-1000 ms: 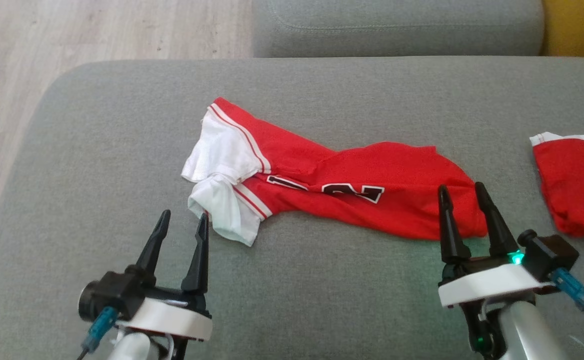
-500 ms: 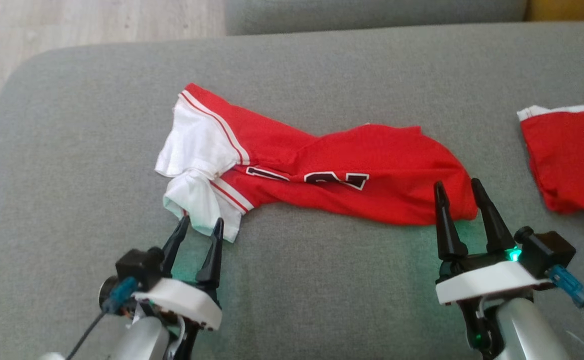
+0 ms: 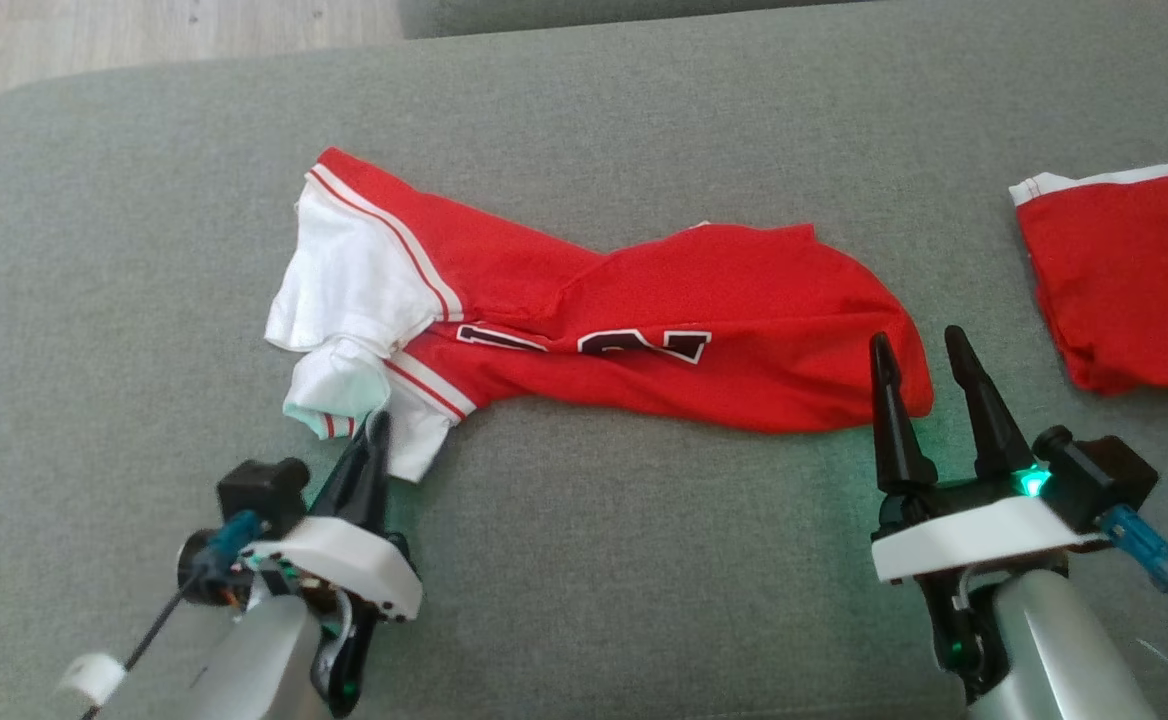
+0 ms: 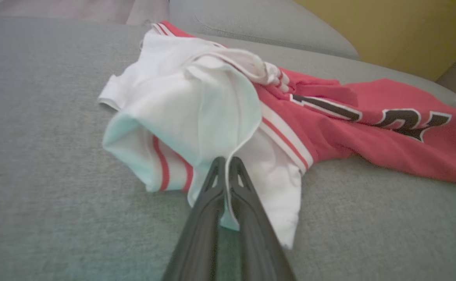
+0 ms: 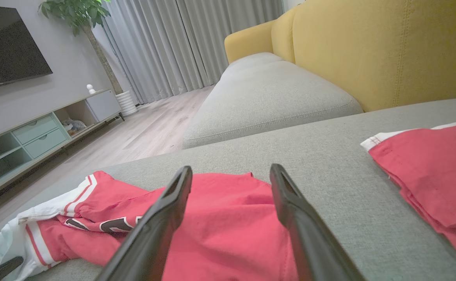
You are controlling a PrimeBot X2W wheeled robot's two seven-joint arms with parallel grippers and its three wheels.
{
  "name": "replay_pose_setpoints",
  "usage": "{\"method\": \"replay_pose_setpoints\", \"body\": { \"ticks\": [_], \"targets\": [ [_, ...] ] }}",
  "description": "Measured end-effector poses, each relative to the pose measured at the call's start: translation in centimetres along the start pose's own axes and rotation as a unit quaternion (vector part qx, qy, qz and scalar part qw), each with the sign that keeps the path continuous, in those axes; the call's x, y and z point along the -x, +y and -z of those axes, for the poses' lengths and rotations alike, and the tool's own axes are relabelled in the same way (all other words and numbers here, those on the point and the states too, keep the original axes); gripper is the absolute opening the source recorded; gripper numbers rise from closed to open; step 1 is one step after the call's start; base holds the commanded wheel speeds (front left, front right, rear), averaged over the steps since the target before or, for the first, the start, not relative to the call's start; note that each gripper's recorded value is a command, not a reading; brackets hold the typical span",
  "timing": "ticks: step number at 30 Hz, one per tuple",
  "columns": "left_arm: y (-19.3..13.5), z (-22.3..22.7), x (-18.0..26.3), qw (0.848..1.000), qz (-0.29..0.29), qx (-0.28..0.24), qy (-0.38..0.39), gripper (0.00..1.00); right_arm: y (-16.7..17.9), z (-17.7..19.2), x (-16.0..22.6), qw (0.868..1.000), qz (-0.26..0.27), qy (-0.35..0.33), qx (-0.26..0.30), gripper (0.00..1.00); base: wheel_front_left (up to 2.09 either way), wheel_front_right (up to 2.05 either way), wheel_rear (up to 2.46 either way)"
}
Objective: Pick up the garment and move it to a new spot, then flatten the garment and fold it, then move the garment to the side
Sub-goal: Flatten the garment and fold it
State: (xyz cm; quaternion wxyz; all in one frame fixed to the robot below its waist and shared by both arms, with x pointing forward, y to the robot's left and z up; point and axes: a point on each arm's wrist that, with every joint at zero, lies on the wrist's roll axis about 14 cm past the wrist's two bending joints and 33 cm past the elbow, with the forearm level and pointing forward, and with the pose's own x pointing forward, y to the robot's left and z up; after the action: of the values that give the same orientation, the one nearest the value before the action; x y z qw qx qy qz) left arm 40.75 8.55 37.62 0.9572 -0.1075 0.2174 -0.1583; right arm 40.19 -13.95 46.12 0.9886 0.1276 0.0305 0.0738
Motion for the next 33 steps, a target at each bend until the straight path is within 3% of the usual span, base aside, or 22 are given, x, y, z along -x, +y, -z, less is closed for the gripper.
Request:
{"method": "replay_pose_setpoints", "body": {
  "ticks": [11,15,20,27,28,29,30,33],
  "targets": [
    [2.7,-5.0,2.7,0.991,-0.053,0.038,-0.114,0.00,1.6,-1.5,-0.1,1.000,-0.022,-0.020,0.002,1.00,0.00,0.00,0.00],
    [3.6,-4.6,5.3,0.987,-0.076,0.053,-0.129,0.00,2.7,-1.5,0.2,0.999,-0.037,-0.020,0.002,1.00,0.00,0.00,0.00],
    [3.7,-2.9,8.0,0.986,-0.094,0.062,-0.123,0.00,3.9,-1.1,0.5,0.999,-0.053,-0.013,0.000,1.00,0.00,0.00,0.00],
    [2.2,1.4,9.6,0.992,-0.098,0.059,-0.044,0.00,4.5,-1.3,0.7,0.998,-0.062,-0.016,-0.002,1.00,0.00,0.00,0.00],
    [2.1,1.7,9.7,0.993,-0.098,0.057,-0.038,0.04,4.6,-1.4,0.8,0.998,-0.062,-0.017,-0.003,1.00,0.00,0.00,0.00],
    [1.9,1.6,9.7,0.993,-0.097,0.050,-0.040,0.61,4.6,-1.4,0.8,0.998,-0.062,-0.017,-0.004,1.00,0.00,0.00,0.00],
    [2.0,1.1,9.8,0.993,-0.099,0.042,-0.051,1.00,4.6,-1.4,0.9,0.998,-0.062,-0.017,-0.004,1.00,0.00,0.00,0.00],
    [1.8,-1.4,9.6,0.991,-0.091,0.014,-0.094,1.00,4.5,-1.4,0.9,0.998,-0.060,-0.017,-0.004,1.00,0.00,0.00,0.00]
  ]
}}
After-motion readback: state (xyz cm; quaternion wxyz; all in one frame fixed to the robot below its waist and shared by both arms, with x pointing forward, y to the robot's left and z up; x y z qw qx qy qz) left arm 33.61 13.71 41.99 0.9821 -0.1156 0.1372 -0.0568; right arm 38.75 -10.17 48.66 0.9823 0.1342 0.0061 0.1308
